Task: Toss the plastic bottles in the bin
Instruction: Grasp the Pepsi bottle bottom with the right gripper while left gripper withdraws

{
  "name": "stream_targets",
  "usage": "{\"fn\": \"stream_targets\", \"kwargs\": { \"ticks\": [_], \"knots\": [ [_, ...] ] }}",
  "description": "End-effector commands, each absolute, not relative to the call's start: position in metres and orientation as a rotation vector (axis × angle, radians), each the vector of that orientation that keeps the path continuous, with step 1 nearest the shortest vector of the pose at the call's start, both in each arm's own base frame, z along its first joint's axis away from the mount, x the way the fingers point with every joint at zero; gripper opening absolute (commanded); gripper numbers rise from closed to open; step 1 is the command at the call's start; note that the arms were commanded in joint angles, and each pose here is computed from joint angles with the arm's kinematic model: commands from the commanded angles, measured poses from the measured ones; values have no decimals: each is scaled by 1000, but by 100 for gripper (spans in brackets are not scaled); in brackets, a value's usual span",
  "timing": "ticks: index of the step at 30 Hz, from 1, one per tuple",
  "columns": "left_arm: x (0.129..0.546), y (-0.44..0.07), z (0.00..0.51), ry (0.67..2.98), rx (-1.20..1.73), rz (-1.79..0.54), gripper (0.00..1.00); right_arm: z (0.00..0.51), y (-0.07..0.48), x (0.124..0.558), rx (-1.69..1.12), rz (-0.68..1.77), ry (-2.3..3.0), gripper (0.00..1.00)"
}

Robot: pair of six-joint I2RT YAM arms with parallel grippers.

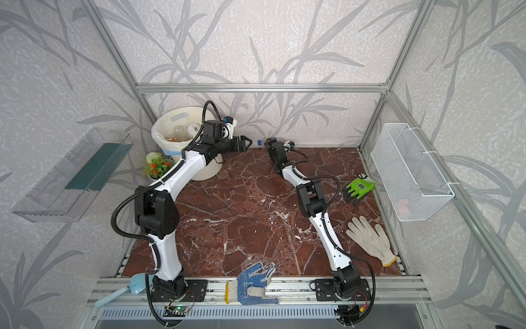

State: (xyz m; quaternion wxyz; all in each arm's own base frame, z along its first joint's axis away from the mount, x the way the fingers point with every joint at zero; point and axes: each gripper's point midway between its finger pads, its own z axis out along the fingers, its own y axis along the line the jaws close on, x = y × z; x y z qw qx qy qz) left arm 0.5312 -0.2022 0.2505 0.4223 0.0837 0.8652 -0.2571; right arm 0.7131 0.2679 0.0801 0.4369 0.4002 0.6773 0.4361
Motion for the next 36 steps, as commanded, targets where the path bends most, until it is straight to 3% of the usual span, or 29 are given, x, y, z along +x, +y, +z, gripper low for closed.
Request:
{"fn": "stream_targets", "kwargs": {
  "ticks": [1,9,15,25,27,28,29,36],
  "knots": [
    [497,-170,221,2300,265,-455,85,53,249,723,1085,999,1663,98],
    [431,-113,222,2319,226,-197,85,45,218,743,1069,1049,1524,98],
    [390,-65,205,2336,143,50,85,70,214,749,990,1165,1443,98],
    [377,-50,172,2393,53,50,85,91,198,755,927,1239,1410,98],
    [374,-47,168,2402,46,54,85,94,198,755,925,1241,1406,94],
    [374,-46,167,2403,38,59,85,93,198,756,932,1233,1414,85],
    [372,-44,166,2407,29,61,85,94,199,756,810,1097,1474,82],
    [368,-28,170,2403,-9,104,84,83,210,751,700,879,1569,72]
  ]
}}
